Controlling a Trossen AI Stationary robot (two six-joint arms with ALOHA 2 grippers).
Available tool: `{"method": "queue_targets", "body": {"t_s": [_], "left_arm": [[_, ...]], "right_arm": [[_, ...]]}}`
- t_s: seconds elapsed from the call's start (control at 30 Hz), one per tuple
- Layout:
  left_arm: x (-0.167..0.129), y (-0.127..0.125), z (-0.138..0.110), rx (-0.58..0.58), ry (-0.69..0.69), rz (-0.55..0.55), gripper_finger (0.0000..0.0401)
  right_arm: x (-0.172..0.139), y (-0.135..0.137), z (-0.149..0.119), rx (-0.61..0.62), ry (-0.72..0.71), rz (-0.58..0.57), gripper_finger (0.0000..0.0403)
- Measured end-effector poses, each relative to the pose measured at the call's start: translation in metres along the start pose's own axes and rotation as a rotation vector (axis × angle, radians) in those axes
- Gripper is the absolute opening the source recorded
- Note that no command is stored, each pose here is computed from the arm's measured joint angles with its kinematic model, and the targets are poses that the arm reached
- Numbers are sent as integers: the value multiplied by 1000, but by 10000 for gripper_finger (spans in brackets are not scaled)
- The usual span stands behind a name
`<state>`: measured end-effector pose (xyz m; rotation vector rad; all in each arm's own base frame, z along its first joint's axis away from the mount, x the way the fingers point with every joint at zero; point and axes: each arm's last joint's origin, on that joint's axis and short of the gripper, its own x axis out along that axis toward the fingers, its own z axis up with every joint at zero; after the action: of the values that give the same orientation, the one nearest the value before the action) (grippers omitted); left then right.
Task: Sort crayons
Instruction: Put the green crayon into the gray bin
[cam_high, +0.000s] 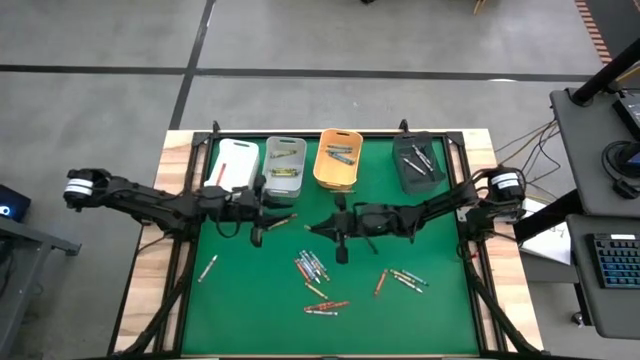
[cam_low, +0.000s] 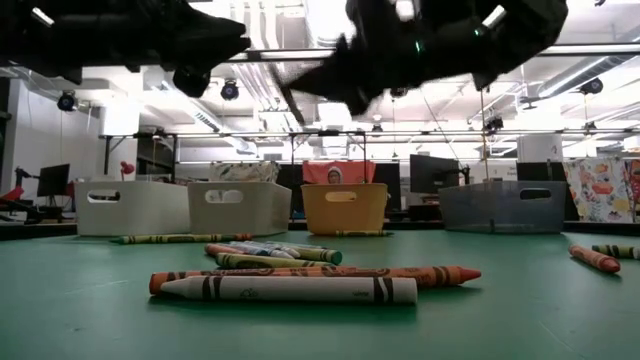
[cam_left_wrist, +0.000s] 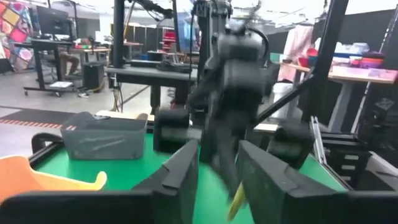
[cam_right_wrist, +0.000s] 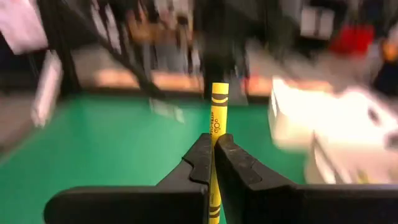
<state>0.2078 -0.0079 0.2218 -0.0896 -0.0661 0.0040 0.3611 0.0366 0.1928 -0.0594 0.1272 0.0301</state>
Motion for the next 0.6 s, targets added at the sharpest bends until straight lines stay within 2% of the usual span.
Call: {"method": "queue_targets", "body": {"t_s": [0.1, 0.27, 0.5, 0.6], "left_arm": [[2, 0, -3, 0, 6, -1, 140], [9, -1, -8, 0, -10, -42, 181], [20, -5, -14, 12, -104, -187, 182], [24, -5, -15, 13, -140, -190, 177]], "right_arm": [[1, 0, 7, -21, -105, 21, 8], [4, -1, 20, -53, -160, 17, 8], [8, -3, 31, -71, -191, 4, 8], [8, -4, 31, -62, -188, 0, 8]]}}
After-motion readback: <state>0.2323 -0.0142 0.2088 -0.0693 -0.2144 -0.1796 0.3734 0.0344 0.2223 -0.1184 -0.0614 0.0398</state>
